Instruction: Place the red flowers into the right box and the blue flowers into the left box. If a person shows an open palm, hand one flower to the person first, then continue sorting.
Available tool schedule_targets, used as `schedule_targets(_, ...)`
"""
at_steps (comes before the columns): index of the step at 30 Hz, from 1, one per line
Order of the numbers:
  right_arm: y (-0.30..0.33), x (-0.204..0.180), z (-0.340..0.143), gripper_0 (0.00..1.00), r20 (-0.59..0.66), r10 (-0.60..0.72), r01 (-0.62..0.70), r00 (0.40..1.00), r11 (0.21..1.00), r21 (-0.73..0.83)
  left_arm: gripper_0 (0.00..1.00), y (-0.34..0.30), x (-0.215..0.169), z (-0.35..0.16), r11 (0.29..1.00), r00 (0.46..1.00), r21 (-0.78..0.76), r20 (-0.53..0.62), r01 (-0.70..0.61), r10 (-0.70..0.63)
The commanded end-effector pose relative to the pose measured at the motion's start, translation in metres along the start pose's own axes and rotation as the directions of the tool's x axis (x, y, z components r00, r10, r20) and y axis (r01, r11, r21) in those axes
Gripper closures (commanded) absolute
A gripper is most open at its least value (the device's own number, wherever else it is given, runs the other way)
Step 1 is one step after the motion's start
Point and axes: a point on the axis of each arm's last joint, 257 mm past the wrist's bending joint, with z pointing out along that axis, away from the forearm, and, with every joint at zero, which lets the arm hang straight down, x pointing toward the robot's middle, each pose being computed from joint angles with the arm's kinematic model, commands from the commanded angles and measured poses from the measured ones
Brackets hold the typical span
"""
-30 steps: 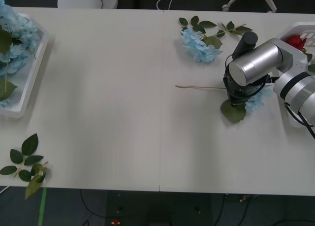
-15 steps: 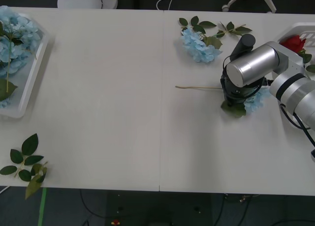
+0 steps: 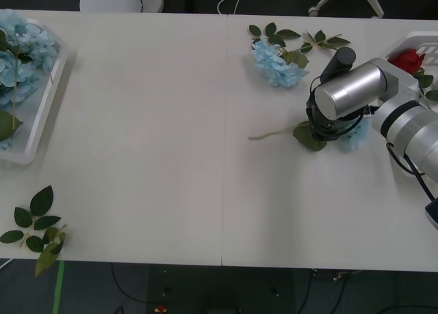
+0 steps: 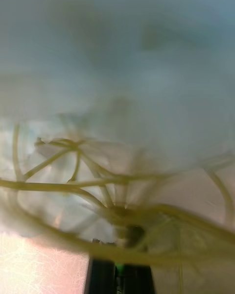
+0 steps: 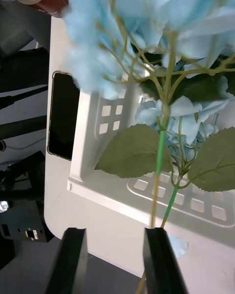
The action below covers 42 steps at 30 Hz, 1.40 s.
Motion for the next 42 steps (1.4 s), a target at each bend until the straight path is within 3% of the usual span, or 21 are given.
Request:
schedule_targets(1,-0.010,0.015,0.010,1.00,0.008,-0.139,0.139,0.990,0.990,0.014,0.13,0.019,-0.008,-0.016,1.000,0.999,-0.005,0.035,-0.012,0.012)
schedule_targets(5,-0.011,0.006,0.010,1.00,0.003,-0.215,0.215,0.977,0.976,0.018,0.00,0.010,-0.007,-0.016,0.999,0.999,0.030,0.035,-0.012,0.011)
schedule_targets(9,-0.004,-0.001,0.004,1.00,0.000,-0.323,0.323,0.946,0.946,0.006,0.00,-0.007,-0.009,-0.021,0.994,0.999,0.105,0.038,-0.002,-0.002)
schedule_targets(15,0.003,-0.018,-0.028,1.00,-0.010,-0.563,0.563,0.827,0.826,0.024,0.00,-0.055,-0.009,-0.039,0.968,0.996,0.249,0.086,-0.026,0.005)
schedule_targets(21,-0.005,-0.039,-0.095,1.00,-0.095,-0.795,0.799,0.600,0.600,0.025,0.00,-0.127,-0.002,-0.052,0.925,0.962,0.340,0.260,-0.167,0.078)
schedule_targets(25,-0.004,-0.039,-0.131,1.00,-0.107,-0.865,0.868,0.490,0.496,-0.031,0.00,-0.169,0.011,-0.060,0.891,0.943,0.397,0.320,-0.221,0.091)
schedule_targets(27,0.006,-0.029,-0.153,1.00,-0.077,-0.917,0.913,0.392,0.398,-0.088,0.00,-0.200,0.022,-0.068,0.861,0.936,0.447,0.342,-0.242,0.086)
schedule_targets(33,0.036,0.012,-0.199,1.00,0.015,-0.976,0.949,0.217,0.208,-0.236,0.00,-0.265,0.047,-0.089,0.791,0.918,0.535,0.388,-0.297,0.082)
schedule_targets(37,0.046,0.033,-0.227,1.00,0.051,-0.989,0.940,0.136,0.112,-0.323,0.00,-0.275,0.057,-0.090,0.780,0.916,0.544,0.390,-0.311,0.093)
schedule_targets(39,0.056,0.045,-0.248,1.00,0.106,-0.992,0.928,0.066,0.022,-0.372,0.00,-0.275,0.057,-0.090,0.780,0.916,0.544,0.390,-0.311,0.093)
schedule_targets(42,0.066,0.057,-0.273,1.00,0.158,-0.987,0.902,0.022,-0.049,-0.430,0.00,-0.275,0.057,-0.090,0.780,0.916,0.544,0.390,-0.311,0.093)
